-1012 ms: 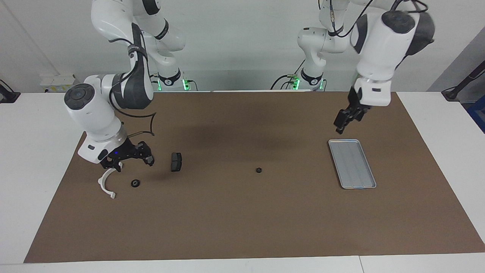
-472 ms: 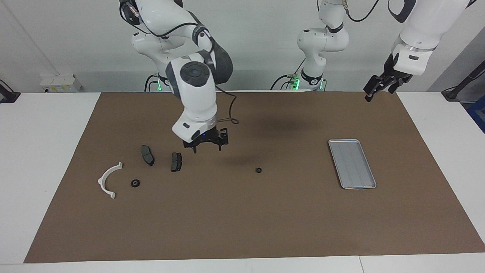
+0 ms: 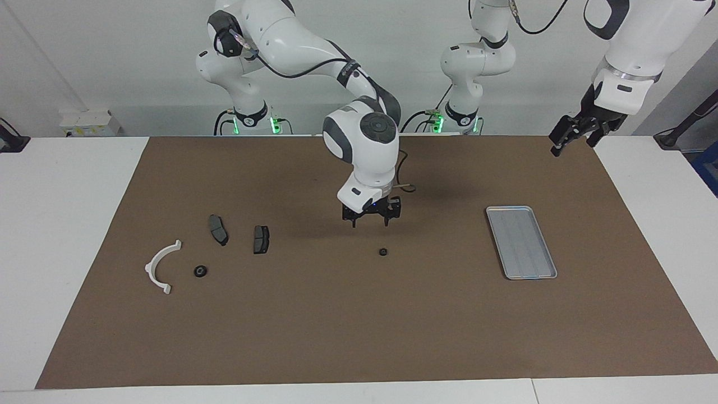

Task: Place bearing gear from tray to pile
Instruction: 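Grasp the second bearing at the table center with the right gripper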

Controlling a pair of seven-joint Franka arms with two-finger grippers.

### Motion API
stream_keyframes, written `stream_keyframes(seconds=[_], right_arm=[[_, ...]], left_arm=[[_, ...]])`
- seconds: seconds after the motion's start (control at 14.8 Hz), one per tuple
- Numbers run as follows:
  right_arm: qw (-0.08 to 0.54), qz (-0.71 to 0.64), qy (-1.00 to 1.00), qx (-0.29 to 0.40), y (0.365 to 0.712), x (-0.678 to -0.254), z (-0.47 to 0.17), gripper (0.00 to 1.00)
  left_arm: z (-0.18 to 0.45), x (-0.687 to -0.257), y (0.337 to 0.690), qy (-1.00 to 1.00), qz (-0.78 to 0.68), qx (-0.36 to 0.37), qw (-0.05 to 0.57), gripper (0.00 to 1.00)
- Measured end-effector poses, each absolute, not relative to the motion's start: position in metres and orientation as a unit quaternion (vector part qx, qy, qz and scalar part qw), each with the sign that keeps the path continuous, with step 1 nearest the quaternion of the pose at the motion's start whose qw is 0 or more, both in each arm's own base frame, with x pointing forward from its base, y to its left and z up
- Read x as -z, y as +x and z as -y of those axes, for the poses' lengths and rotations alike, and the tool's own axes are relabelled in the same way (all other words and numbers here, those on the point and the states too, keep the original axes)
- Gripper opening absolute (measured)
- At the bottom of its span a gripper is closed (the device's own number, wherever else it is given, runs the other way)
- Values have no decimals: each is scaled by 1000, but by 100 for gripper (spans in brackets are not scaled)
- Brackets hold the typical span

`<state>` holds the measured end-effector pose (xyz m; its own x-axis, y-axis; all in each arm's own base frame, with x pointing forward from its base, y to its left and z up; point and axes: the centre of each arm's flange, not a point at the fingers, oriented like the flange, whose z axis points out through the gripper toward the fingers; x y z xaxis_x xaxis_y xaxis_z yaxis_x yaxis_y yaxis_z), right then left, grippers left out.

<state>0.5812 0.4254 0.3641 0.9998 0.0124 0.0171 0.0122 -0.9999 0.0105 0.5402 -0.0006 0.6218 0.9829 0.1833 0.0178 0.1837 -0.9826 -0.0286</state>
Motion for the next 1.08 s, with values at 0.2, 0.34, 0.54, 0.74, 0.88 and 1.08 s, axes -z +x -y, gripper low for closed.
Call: stream_keyframes(seconds=[0.2, 0.34, 0.54, 0.74, 0.88, 1.08], right_arm=[[2, -6, 1000, -14, 585, -342, -433, 90], [-3, -5, 1000, -22, 588, -338, -434, 88], [-7, -9, 1000, -25, 588, -327, -440, 90], [-10, -11, 1000, -28, 588, -313, -444, 90], [-12, -12, 999, -31, 590, -301, -445, 90], [-13, -13, 999, -33, 592, -288, -446, 90]], left_arm=[[2, -618, 541, -996, 90, -2, 15, 100], [3, -619, 539, -996, 89, -7, 16, 100], [3, -620, 539, -996, 87, -5, 16, 100], [3, -619, 538, -996, 85, -6, 16, 100], [3, -619, 538, -996, 85, -7, 16, 100], [4, -619, 538, -997, 81, -9, 16, 100]])
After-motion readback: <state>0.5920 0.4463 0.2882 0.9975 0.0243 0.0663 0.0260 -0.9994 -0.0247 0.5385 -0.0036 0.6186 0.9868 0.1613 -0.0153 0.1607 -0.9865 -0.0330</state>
